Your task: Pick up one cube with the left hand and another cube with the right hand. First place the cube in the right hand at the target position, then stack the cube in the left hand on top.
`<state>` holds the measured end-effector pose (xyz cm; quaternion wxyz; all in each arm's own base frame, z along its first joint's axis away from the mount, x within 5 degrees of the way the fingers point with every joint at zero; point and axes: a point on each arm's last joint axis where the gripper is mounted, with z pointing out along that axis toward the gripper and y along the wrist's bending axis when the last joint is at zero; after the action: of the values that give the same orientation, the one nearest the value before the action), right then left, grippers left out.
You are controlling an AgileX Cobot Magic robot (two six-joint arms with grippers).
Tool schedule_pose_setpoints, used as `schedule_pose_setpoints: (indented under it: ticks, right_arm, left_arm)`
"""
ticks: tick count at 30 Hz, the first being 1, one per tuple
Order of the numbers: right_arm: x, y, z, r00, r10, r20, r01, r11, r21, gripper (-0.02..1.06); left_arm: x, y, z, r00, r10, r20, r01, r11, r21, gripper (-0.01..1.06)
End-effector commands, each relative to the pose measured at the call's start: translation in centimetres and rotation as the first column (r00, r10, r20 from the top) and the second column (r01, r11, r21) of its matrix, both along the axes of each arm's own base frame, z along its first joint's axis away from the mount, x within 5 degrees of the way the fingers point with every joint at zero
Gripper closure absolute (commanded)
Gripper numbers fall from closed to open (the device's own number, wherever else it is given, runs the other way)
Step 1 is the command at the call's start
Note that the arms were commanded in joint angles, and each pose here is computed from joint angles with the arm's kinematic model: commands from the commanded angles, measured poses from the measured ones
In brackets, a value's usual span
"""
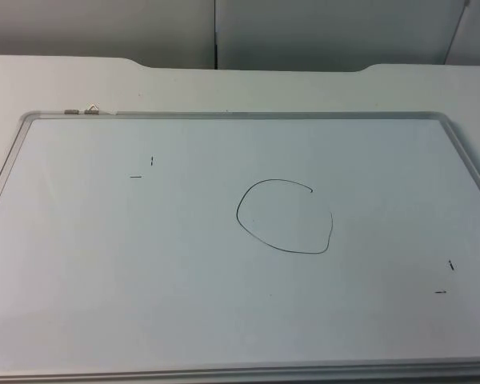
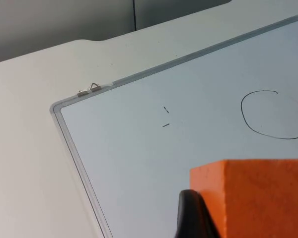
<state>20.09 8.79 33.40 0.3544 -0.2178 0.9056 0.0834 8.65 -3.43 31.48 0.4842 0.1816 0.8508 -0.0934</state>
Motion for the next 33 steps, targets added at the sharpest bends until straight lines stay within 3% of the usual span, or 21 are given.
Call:
schedule_pose_setpoints:
  ticks: [1, 6, 10, 20, 33]
  right_arm:
    - [0.5, 0.9, -0.8, 0.999, 0.034, -0.017, -0.034, 0.999, -0.012, 1.05]
    - [2.2, 4.2, -4.5, 0.986, 0.106, -0.128, -0.117, 0.99, -0.079, 1.05]
    - [3.8, 6.4, -8.1, 0.973, 0.109, -0.202, -0.138, 0.981, -0.135, 1.05]
    - [8.4, 9.7, -14.3, 0.951, 0.087, -0.297, -0.144, 0.974, -0.175, 1.05]
    - [13.5, 13.0, -18.6, 0.933, 0.074, -0.353, -0.155, 0.967, -0.204, 1.05]
  left_arm:
    - [0.0, -0.1, 0.1, 1.0, -0.002, 0.022, 0.002, 1.0, -0.014, 1.05]
    - [0.0, -0.1, 0.1, 1.0, -0.003, 0.018, 0.003, 1.0, -0.017, 1.05]
    - [0.0, -0.1, 0.1, 1.0, -0.004, 0.016, 0.004, 1.0, -0.022, 1.05]
    - [0.0, -0.1, 0.1, 1.0, -0.004, 0.016, 0.004, 1.0, -0.022, 1.05]
    - [0.0, -0.1, 0.1, 1.0, -0.005, 0.016, 0.005, 1.0, -0.021, 1.05]
